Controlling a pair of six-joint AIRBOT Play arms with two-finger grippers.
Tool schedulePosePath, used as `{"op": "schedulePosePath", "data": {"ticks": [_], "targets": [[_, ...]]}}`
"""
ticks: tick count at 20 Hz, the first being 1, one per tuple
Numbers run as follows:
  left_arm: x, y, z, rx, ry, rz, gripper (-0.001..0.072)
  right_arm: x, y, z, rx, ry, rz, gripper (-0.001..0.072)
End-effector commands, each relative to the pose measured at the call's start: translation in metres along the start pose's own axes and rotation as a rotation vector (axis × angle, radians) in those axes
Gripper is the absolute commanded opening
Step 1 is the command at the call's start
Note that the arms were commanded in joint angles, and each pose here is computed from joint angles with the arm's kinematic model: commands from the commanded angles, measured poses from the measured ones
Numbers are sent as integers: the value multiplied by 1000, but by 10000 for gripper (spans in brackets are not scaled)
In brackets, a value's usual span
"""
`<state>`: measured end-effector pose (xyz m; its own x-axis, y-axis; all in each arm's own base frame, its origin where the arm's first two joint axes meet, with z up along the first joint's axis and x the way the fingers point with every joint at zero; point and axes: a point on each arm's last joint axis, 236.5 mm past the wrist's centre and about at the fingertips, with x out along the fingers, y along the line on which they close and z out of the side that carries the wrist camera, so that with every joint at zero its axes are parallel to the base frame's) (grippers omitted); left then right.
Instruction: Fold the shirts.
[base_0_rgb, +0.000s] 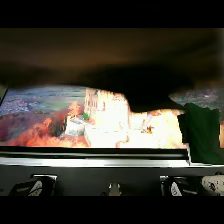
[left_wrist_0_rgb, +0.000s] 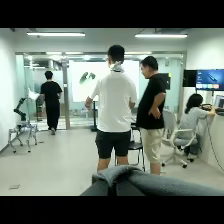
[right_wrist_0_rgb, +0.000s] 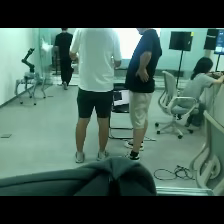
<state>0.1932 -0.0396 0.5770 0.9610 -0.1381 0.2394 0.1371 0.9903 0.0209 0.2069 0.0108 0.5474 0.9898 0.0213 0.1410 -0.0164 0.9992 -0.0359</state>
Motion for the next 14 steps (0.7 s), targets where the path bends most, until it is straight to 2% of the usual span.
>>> {"op": "schedulePosePath", "data": {"ticks": [1, 4, 9, 12, 14], "targets": [[1, 6, -22, 9, 95, 22, 27, -4, -1, -20, 4, 94, -9, 27], [43, 29, -104, -33, 335, 38, 27, 45, -10, -102, 43, 403, 13, 27], [113, 68, -349, -222, 912, 40, 27, 134, -12, -328, 238, 1134, 109, 26], [119, 81, -493, -332, 1202, 55, 27, 179, 7, -449, 269, 1360, 119, 26], [126, 85, -559, -389, 1305, 61, 27, 213, 31, -509, 288, 1383, 116, 27]]}}
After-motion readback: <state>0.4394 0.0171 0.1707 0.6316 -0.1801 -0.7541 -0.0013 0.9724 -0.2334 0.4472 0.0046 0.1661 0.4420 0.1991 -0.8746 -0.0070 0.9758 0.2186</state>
